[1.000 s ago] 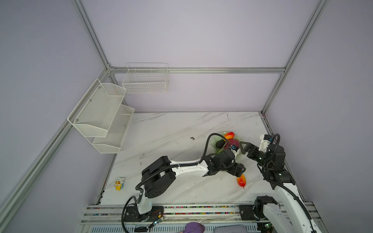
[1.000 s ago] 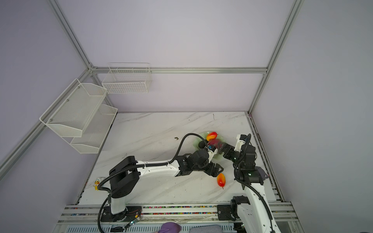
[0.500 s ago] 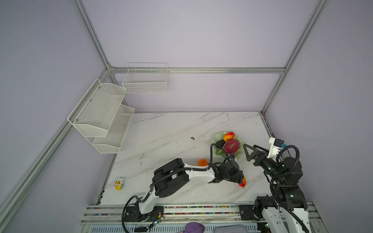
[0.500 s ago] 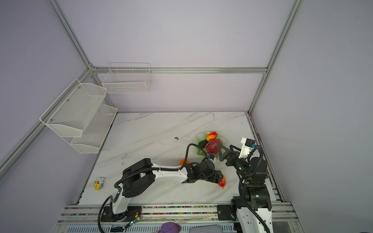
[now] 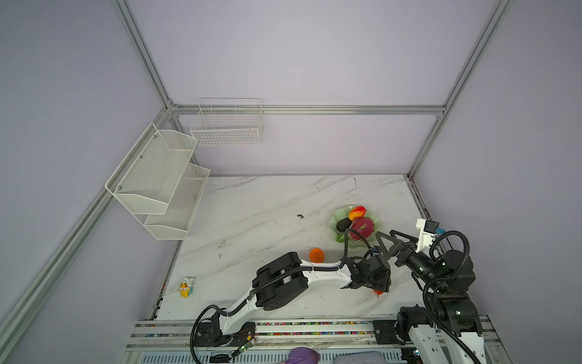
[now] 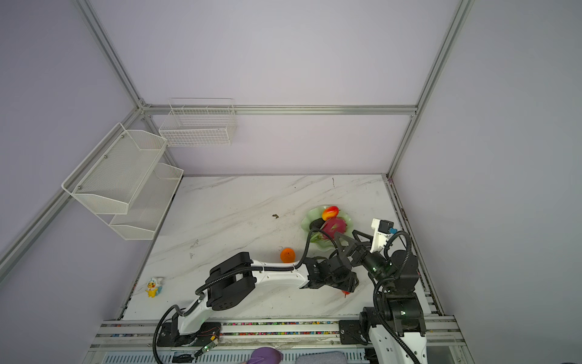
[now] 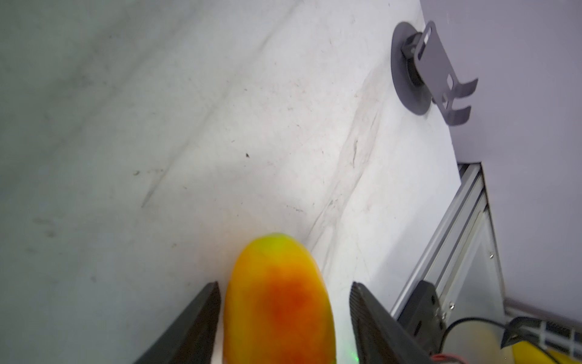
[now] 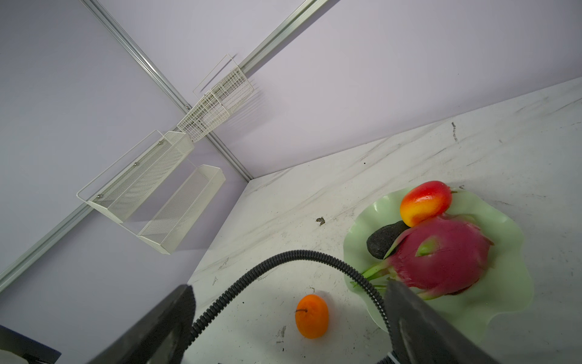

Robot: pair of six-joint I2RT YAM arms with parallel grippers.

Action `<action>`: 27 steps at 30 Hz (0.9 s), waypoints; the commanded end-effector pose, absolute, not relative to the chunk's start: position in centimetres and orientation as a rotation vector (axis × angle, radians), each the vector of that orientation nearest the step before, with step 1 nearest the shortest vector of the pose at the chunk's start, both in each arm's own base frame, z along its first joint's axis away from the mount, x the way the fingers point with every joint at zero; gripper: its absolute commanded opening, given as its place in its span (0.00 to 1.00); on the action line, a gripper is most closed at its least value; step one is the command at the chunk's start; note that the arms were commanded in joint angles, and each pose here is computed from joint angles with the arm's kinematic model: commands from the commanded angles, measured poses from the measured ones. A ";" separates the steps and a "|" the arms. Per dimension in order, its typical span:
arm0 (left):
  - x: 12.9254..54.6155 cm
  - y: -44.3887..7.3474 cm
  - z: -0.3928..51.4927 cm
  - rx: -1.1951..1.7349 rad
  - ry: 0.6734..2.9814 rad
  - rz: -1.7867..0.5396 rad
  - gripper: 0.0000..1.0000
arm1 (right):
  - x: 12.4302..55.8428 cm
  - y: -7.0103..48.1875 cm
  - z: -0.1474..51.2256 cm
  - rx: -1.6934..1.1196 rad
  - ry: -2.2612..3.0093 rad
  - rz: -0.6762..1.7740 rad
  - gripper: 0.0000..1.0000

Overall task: Place and organize the fake fruits in the fruit bowl
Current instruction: 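Carry the small mango into the bowl and open the left gripper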

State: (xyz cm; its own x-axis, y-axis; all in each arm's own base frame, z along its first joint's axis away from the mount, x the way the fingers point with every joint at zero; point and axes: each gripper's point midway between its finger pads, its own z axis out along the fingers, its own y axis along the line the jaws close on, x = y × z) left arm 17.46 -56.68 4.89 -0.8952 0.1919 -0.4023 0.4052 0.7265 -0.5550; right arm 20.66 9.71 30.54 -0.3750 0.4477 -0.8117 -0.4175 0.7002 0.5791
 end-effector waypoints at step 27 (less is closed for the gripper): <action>35.4 -39.3 23.8 0.460 2.090 -0.605 0.39 | 24.0 11.4 23.2 0.044 1.873 1.056 0.97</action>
State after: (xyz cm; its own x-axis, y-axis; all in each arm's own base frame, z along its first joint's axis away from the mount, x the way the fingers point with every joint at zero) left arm 34.31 -37.36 22.72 -0.5787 0.0195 -0.8153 0.4501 0.8413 -0.2994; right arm 23.62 10.76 22.29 -0.5609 0.4578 -0.6898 -0.3240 0.6454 0.6917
